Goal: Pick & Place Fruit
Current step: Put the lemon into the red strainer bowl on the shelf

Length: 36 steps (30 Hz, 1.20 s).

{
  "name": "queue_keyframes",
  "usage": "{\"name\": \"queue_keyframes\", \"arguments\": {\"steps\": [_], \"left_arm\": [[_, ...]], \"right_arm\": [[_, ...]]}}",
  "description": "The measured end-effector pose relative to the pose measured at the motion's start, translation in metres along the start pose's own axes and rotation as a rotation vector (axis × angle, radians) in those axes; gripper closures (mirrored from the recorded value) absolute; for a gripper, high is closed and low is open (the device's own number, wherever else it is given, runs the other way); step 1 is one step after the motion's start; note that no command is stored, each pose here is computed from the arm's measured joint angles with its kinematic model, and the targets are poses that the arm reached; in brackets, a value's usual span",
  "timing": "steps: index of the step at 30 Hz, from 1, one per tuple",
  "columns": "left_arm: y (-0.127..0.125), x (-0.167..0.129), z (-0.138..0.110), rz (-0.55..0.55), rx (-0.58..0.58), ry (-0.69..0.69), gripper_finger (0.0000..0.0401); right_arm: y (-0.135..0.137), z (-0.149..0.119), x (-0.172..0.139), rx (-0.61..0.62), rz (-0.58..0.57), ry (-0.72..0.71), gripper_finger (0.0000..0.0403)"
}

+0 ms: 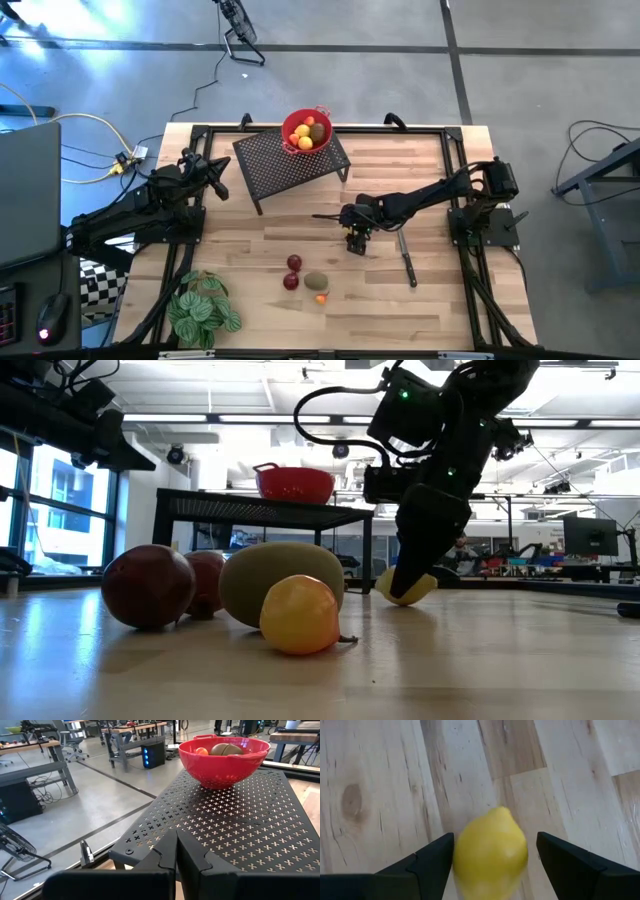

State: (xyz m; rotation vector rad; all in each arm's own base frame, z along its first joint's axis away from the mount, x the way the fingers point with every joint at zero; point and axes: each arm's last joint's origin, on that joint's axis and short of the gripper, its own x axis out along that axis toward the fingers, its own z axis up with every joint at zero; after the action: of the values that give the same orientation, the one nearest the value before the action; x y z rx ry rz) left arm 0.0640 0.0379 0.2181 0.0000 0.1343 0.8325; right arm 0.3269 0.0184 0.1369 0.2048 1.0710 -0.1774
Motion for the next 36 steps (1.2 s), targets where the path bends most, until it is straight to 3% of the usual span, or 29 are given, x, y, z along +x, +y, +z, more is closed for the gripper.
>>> {"name": "queue_keyframes", "arguments": {"steps": [6,18,26,36], "left_arm": [[0.0,0.0,0.0,0.0,0.0,0.0,0.0401],[0.0,0.0,0.0,0.0,0.0,0.0,0.0401],[0.0,0.0,0.0,0.0,0.0,0.0,0.0401],[0.0,0.0,0.0002,0.0,-0.001,-0.002,0.0401]], "right_arm": [[-0.0001,0.0,0.0001,0.0,-0.002,0.0,0.0132],[-0.0001,0.0002,0.0,0.0,-0.003,-0.002,0.0197],[0.0,0.0002,0.0,0.0,-0.002,-0.001,0.0182],[0.0009,0.001,-0.0002,-0.012,0.022,-0.006,0.0202]]}}
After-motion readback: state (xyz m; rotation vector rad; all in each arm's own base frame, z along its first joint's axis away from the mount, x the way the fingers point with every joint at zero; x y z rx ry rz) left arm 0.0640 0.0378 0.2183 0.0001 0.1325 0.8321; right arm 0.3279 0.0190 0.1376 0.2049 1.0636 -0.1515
